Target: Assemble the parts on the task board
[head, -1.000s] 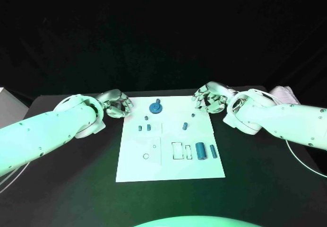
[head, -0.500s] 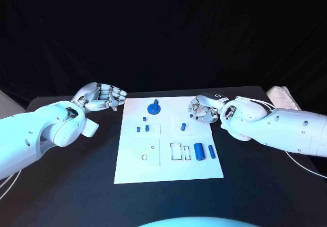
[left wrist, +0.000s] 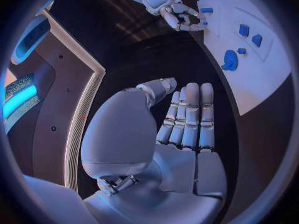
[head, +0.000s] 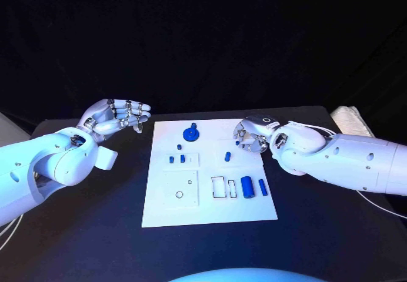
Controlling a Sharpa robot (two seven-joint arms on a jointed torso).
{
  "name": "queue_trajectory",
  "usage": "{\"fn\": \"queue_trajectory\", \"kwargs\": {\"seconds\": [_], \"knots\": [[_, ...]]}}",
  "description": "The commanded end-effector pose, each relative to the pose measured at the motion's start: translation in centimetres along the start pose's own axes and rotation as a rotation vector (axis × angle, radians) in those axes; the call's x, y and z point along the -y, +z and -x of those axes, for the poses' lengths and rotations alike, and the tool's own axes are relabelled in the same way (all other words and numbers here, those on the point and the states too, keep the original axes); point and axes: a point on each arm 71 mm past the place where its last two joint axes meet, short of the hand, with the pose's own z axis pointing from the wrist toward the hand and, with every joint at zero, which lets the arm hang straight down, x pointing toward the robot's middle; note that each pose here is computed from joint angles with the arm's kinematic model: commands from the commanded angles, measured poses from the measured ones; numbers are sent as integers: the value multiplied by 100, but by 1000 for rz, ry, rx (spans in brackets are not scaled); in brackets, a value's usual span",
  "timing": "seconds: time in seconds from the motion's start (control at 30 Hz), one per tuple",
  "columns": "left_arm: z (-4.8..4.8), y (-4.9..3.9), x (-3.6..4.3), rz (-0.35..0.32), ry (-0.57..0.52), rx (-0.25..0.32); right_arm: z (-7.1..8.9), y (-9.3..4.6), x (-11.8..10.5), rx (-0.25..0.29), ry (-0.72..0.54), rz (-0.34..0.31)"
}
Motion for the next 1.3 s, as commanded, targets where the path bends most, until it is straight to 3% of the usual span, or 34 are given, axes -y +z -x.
{"fn": "queue_trajectory", "kwargs": {"seconds": [0.03, 1.3], "knots": [[1, -6, 25, -26, -42, 2, -9, 8, 4, -3, -40, -18], [-13, -20, 29, -20, -32, -8, -211, 94, -114, -83, -28, -30]]}}
